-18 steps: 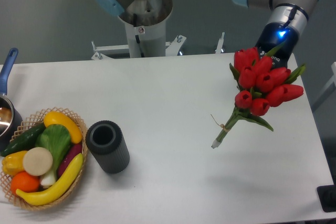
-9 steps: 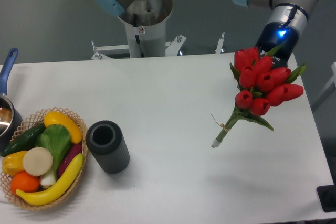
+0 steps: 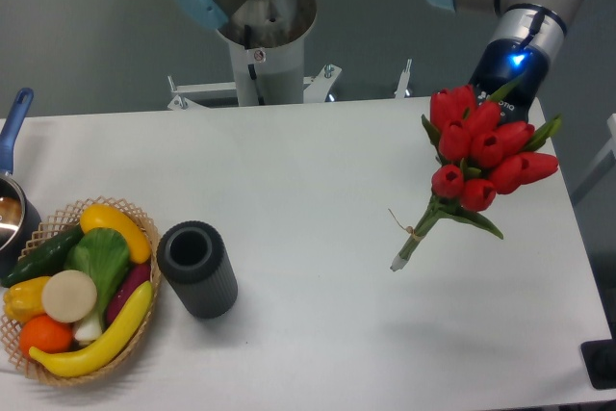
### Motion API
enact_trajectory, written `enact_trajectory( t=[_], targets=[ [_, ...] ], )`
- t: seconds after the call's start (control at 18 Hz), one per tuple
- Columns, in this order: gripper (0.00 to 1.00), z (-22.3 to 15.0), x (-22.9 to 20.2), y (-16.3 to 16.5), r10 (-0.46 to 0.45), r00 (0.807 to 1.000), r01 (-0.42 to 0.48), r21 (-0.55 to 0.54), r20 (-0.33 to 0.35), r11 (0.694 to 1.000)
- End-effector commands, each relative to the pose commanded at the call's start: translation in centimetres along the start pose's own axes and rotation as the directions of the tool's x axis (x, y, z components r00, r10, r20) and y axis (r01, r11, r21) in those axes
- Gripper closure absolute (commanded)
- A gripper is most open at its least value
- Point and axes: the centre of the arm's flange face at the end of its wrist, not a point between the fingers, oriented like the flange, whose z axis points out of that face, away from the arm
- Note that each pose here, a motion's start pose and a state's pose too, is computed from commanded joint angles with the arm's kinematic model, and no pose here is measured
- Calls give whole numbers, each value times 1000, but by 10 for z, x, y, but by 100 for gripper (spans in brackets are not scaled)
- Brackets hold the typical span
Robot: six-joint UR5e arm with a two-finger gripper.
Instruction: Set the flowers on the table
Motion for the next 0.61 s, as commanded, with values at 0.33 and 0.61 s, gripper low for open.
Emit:
enact_trajectory(
  t=[0.33,0.61],
  targets=[
    [62,-3,3,1,35,997,-23,-169,70,985],
    [62,0,6,5,51,995,-27,-244,90,969]
  ],
)
